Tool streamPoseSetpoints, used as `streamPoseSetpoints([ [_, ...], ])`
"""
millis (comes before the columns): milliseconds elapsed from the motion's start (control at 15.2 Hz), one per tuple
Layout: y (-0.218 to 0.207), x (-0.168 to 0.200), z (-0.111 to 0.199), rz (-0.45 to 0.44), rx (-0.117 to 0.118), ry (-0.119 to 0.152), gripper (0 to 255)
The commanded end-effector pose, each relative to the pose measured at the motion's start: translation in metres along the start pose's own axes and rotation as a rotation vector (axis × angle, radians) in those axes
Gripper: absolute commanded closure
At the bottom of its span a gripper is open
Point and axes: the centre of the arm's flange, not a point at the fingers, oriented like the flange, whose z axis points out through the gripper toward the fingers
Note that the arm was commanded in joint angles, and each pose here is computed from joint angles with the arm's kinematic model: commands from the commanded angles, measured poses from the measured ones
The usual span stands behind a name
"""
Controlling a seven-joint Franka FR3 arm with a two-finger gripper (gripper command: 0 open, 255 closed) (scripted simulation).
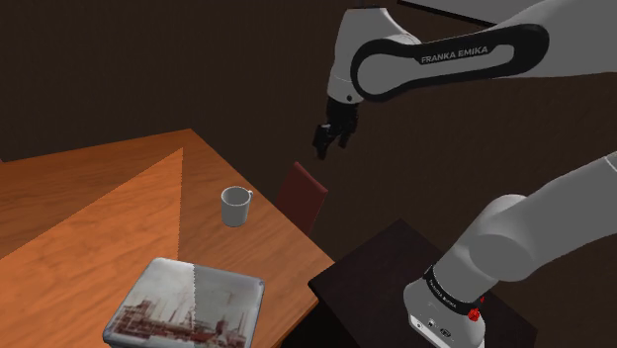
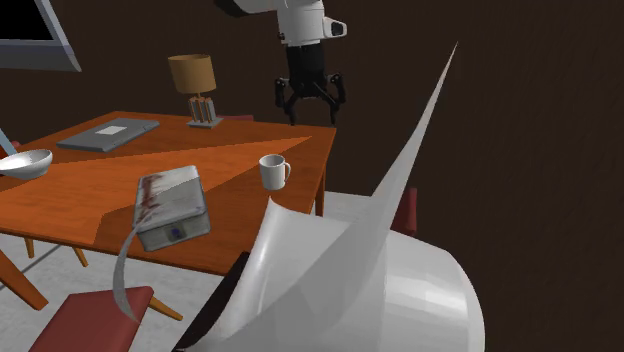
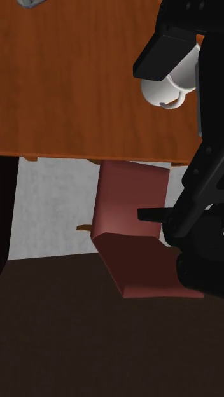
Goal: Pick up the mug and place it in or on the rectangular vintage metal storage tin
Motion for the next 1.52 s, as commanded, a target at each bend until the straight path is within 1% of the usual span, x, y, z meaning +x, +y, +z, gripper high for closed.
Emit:
streamPoseSetpoints([
  [0,-0.016,0.016,0.011,-0.009,0.006,0.0,0],
  [1452,-0.212,0.164,0.159,-0.112,0.061,-0.012,0],
])
